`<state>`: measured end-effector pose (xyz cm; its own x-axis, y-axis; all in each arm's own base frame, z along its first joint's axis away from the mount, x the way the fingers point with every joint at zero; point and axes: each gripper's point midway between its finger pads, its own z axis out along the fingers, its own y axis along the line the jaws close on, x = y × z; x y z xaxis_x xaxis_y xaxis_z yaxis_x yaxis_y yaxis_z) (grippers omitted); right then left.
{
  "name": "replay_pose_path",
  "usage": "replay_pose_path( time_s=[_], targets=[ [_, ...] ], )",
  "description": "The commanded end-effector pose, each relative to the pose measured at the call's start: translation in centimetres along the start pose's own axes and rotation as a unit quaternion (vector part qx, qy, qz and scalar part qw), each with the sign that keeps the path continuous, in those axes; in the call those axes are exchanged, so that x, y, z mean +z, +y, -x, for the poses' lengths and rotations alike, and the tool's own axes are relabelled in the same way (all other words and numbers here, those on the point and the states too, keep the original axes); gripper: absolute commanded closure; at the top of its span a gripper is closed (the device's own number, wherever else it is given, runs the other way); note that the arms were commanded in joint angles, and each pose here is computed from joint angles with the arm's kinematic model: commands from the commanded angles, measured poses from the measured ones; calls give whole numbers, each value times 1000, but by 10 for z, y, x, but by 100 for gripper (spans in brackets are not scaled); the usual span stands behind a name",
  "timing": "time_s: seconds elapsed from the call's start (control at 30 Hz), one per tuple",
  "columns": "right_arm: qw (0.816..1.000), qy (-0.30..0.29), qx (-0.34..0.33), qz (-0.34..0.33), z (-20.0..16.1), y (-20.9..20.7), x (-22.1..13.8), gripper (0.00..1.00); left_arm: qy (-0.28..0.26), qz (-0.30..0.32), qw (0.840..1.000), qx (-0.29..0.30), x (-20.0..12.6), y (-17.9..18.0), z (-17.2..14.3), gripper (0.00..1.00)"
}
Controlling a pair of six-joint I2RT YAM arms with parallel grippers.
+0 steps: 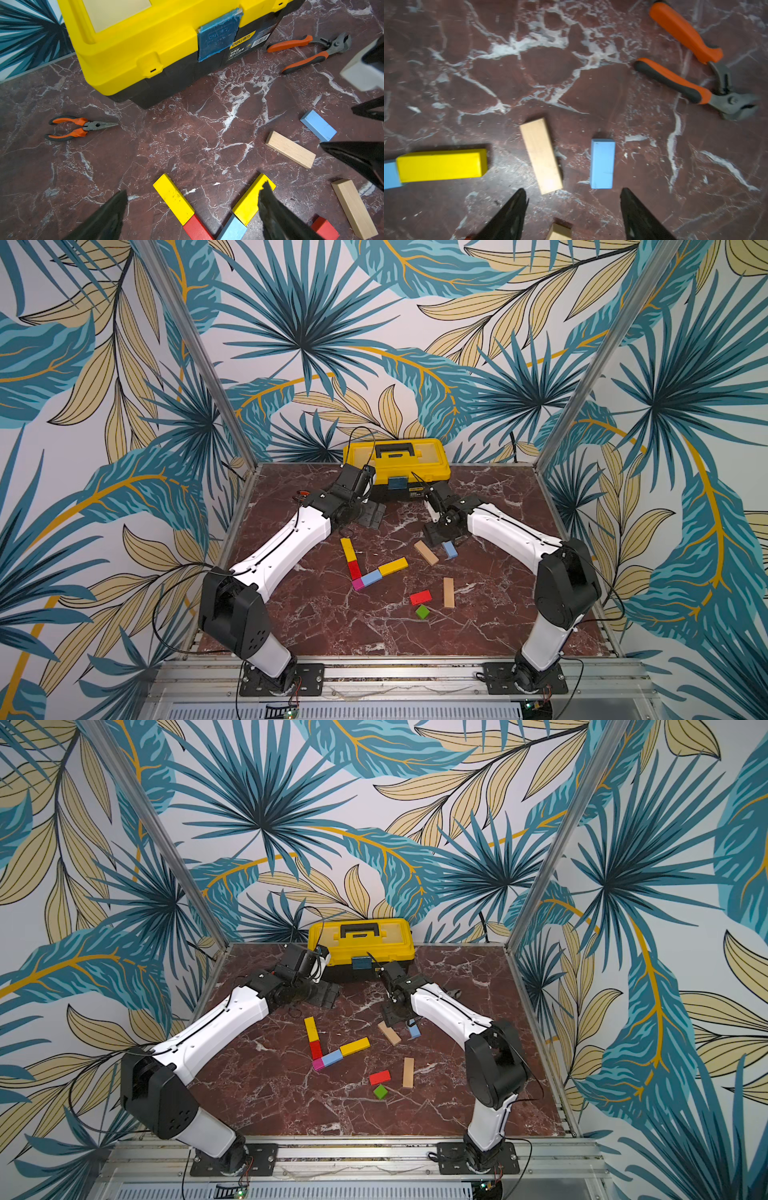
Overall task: Assemble the letter v with building blocks
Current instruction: Place the building block at the center of the board, then pick up the building block from the center of the board.
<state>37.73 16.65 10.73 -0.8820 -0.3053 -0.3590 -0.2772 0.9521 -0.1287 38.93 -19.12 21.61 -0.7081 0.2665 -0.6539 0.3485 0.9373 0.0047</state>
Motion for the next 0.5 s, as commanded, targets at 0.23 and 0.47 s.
replay_pose_path(
  time_s=[0.23, 0.47],
  targets=[
    [996, 70, 43, -36, -38, -23, 40, 27, -28, 4, 1000, -1, -14, 4, 15, 1],
    [994, 88, 66, -28, -45, -30, 57, 27, -28, 6, 1000, 0, -14, 4, 15, 0]
  ],
)
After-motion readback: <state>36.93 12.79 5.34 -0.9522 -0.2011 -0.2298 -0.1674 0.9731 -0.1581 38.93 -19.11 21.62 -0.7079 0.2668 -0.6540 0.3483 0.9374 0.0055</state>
